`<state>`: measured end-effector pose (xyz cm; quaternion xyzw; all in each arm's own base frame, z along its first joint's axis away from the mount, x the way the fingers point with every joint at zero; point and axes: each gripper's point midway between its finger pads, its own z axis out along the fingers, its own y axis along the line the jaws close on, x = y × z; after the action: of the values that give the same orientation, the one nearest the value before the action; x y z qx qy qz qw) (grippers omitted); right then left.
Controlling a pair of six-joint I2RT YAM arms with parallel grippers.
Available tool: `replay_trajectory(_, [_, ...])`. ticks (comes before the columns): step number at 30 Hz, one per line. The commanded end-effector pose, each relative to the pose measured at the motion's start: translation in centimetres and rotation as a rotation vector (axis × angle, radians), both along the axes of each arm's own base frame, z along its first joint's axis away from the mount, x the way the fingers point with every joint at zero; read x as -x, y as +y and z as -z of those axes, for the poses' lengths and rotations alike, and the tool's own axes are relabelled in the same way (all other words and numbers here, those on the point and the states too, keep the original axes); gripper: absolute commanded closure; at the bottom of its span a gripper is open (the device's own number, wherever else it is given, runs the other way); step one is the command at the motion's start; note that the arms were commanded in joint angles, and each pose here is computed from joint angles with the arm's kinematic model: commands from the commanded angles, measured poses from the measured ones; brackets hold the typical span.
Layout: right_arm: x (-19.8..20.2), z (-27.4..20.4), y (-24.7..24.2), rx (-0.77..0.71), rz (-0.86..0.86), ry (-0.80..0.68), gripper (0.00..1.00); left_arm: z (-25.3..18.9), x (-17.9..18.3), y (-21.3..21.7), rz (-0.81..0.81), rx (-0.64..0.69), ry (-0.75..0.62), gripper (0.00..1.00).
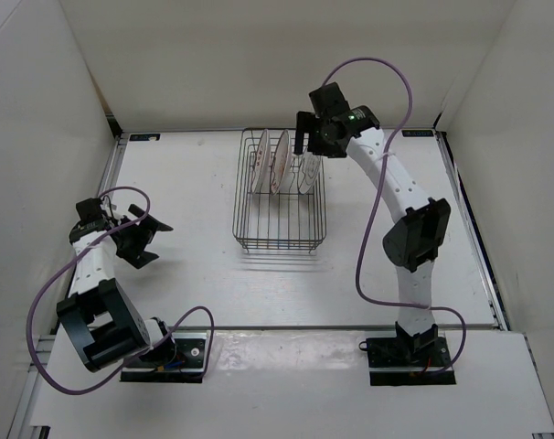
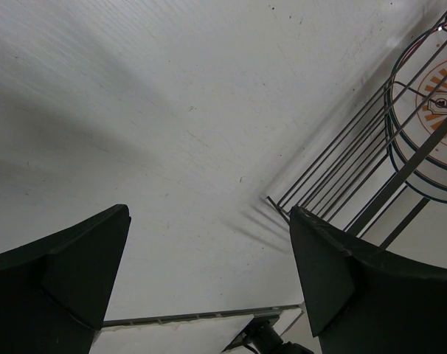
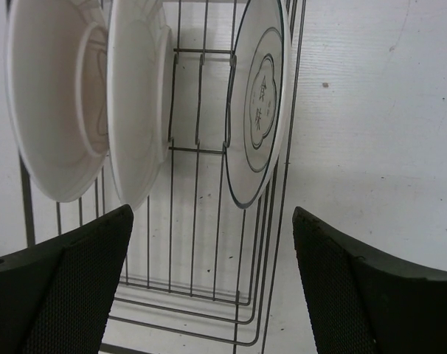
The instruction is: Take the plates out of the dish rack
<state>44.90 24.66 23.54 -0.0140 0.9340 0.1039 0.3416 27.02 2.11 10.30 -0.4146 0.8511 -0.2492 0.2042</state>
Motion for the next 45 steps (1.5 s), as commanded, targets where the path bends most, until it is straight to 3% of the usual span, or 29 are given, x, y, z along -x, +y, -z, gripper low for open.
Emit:
replay_trajectory(1, [-1.0, 0.7, -0.2, 0.046, 0.003, -0.029, 0.1, -0.5, -0.1, 0.1, 0.017, -0.019, -0.018, 0.0])
replay_trajectory(18, [-5.2, 4.6, -1.8, 0.187, 0.073, -0.079, 0.12, 0.7, 1.2, 0.2, 0.073, -0.057, 0.021, 0.0])
replay_trajectory(23, [-6.7, 5.5, -1.8, 0.194, 0.085, -0.095, 0.25, 1.0, 1.1, 0.4, 0.099, -0.075, 0.028, 0.0])
replay_trajectory(29, [-7.1, 7.2, -2.5, 0.205, 0.11, -0.063, 0.3, 0.8, 0.6, 1.0, 0.107, -0.096, 0.032, 0.0])
replay_trajectory(45, [-7.2, 6.8, -3.1, 0.236, 0.103, -0.082, 0.75, 1.2, 0.4, 1.3, 0.096, -0.098, 0.05, 0.0])
